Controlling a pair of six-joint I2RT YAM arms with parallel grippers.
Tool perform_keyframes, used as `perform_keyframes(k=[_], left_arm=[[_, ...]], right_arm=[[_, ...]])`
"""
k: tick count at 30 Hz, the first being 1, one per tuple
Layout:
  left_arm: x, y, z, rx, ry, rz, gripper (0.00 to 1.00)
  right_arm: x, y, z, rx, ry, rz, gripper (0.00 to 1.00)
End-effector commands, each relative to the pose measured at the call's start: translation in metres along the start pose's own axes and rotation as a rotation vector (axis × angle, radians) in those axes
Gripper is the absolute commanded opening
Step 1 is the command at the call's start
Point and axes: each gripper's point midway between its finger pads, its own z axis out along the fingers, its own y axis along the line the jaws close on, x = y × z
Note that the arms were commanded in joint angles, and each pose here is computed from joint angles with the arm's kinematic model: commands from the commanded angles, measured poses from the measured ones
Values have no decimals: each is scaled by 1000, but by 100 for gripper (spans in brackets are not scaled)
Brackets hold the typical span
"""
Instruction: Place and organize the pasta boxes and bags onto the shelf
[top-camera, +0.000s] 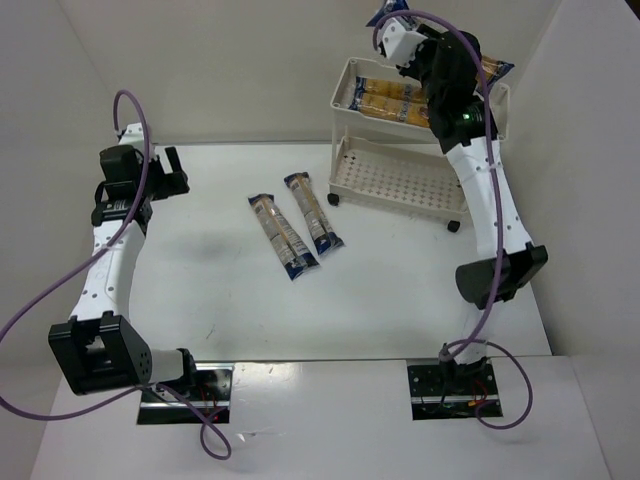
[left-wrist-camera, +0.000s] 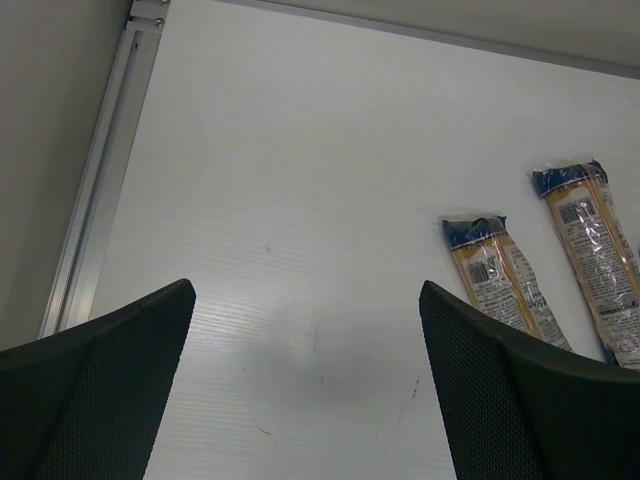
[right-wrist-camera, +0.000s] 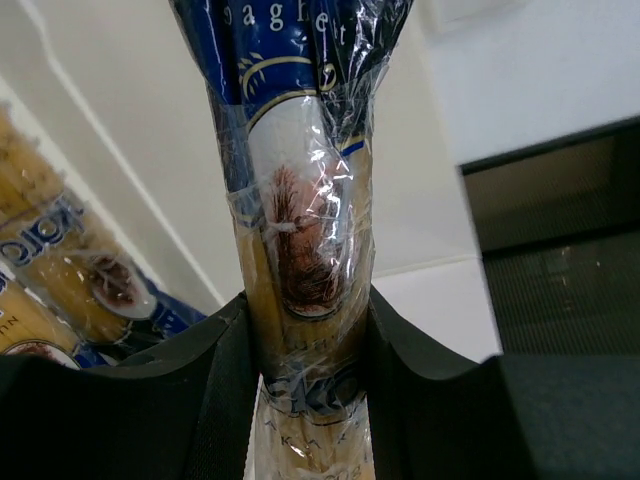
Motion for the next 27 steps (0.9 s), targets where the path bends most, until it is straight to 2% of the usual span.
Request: perform_keyframes(k=[1,4,6,8,9,12,20,27], left_arm=[[-34,-7,-2,29,-98,12,100],[-36,-7,-2,30,-107,13,100],[-32,-7,-1,29,-98,12,100],[-31,-8,3,38,-97,13,100],[-31,-8,3,38,-97,13,100],[-31,-10,6,47,-96,13,100],[-28,-9,9,46,-87,12,100],[-30,-9,9,47,-96,13,100]], right_arm=[[-29,-41,5,118,-155,-30,1],[-21,-35,13,94,-164,-40,5],[-15,-29,19,77,-157,-45,15],[-14,-20,21,51,-158,-40,27],[-14,-20,21,51,-158,-40,41],[-8,-3,26,10,-141,-46,54],[5,12,23,-38,-111,-55,64],[7,4,19,-16,-119,-16,65]])
